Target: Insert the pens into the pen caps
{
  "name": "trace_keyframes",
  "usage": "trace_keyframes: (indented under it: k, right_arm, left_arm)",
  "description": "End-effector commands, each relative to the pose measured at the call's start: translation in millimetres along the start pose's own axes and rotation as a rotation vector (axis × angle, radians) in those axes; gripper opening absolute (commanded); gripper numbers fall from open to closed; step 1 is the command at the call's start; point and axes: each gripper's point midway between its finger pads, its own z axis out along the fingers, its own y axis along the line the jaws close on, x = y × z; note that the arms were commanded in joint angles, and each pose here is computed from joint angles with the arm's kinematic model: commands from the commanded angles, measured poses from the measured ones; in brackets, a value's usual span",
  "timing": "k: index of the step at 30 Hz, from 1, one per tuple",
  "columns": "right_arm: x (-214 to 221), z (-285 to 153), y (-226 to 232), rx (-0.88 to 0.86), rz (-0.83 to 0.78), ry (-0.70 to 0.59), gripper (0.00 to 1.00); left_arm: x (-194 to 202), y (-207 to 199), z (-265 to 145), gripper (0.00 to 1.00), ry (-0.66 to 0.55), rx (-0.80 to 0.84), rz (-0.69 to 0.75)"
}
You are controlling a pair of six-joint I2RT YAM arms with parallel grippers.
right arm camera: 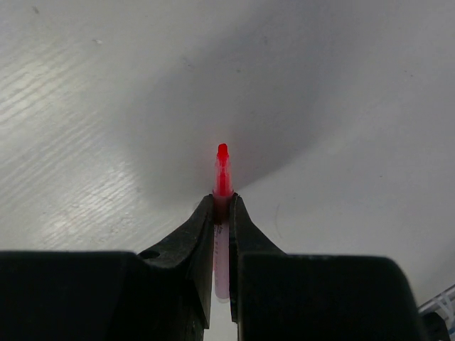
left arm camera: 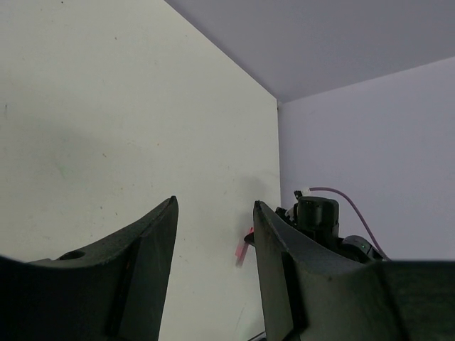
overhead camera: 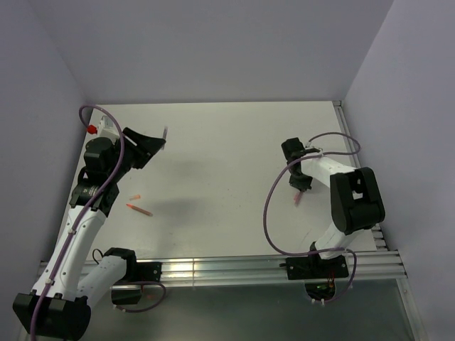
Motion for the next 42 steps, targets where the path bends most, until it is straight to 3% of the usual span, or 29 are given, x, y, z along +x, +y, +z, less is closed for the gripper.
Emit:
trace_keyframes:
  k: [1,19,30,40,42]
  right_arm:
    - [-24,-12,25,-0.028,0.027,-0.098,0.0]
    - [3,-61,167,-0.297,-0.207,-0.157,0.0]
    - [18,-80,204,-0.362,-0.29,-0.174,0.0]
    - [16,-107,222,-0.436,-0.321,-0.217,0.0]
    - [17,-111,224,-0.45,-0.324,-0.217,0.0]
  left_arm:
    - [-15,-19,-3,0.52,-0.038,0.048,0.042]
    - [-19,-9,2,0.52,-0.055,0.001,0.047]
    - [18,79,49,0.49,-0.003,-0.174,-0.022]
    - [37,109,77,0.47,-0.006,-0.281,-0.053]
    - [57,113,89,0.45,0.048,-0.303,-0.048]
